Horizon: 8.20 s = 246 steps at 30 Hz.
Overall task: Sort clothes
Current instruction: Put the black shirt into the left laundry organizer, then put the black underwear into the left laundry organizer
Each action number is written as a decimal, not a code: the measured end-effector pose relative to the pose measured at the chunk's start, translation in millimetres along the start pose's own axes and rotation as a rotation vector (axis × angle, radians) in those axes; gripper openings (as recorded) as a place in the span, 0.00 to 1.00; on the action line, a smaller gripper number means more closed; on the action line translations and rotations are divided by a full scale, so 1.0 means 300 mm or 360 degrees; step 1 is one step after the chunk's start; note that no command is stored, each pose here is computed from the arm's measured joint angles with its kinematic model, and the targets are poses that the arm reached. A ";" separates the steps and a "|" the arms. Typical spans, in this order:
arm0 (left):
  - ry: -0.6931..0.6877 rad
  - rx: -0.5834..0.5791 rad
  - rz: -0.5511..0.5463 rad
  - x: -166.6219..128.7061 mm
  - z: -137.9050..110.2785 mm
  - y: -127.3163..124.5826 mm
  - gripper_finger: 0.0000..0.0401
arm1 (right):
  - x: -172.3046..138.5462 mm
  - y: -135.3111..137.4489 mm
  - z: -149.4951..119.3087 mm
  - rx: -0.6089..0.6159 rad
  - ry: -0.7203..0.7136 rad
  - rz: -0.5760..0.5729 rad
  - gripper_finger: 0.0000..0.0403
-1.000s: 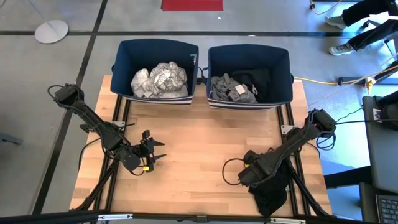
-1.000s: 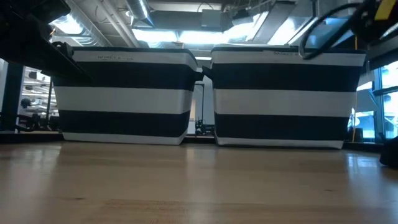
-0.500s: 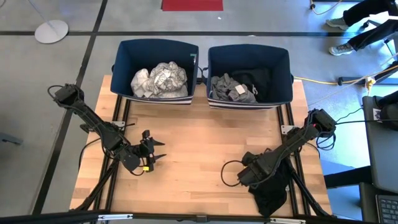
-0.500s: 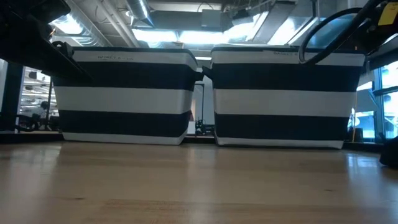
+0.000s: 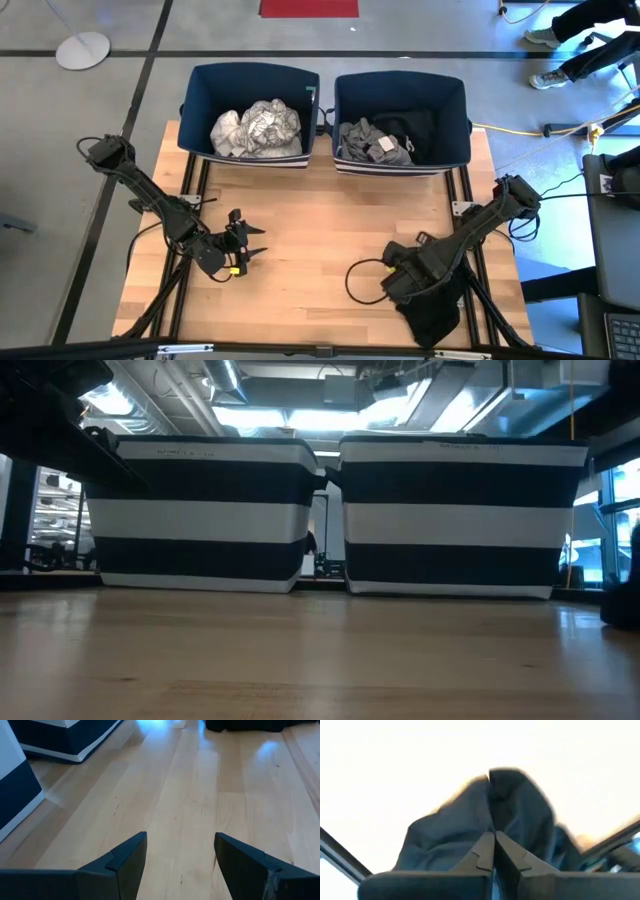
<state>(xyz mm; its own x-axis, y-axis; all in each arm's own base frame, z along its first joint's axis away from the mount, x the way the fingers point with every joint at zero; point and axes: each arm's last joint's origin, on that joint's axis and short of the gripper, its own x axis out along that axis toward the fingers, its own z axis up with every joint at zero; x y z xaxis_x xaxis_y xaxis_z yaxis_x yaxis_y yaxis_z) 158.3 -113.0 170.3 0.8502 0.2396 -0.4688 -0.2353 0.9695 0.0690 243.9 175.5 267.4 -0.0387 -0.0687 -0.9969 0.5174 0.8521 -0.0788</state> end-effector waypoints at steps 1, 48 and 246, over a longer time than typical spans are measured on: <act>0.0000 0.0000 0.0000 0.000 0.000 0.000 0.56 | -0.031 -0.002 0.009 -0.0004 -0.0060 -0.0001 0.03; 0.0000 0.0014 0.0001 0.000 0.000 0.000 0.56 | -0.945 -0.537 0.428 0.0236 -0.2265 -0.0798 0.02; -0.0045 -0.0027 0.0055 0.000 0.004 0.002 0.56 | -0.251 -0.064 0.312 -0.0309 -0.1196 0.0115 0.05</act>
<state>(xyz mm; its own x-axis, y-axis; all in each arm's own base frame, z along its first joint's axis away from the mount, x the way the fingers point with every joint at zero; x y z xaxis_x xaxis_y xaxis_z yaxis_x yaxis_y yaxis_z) 158.8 -112.3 171.5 0.8543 0.2748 -0.4411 -0.2725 0.9596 0.0700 316.9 115.7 344.2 0.6151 -0.2838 -0.7356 0.3351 0.9386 -0.0818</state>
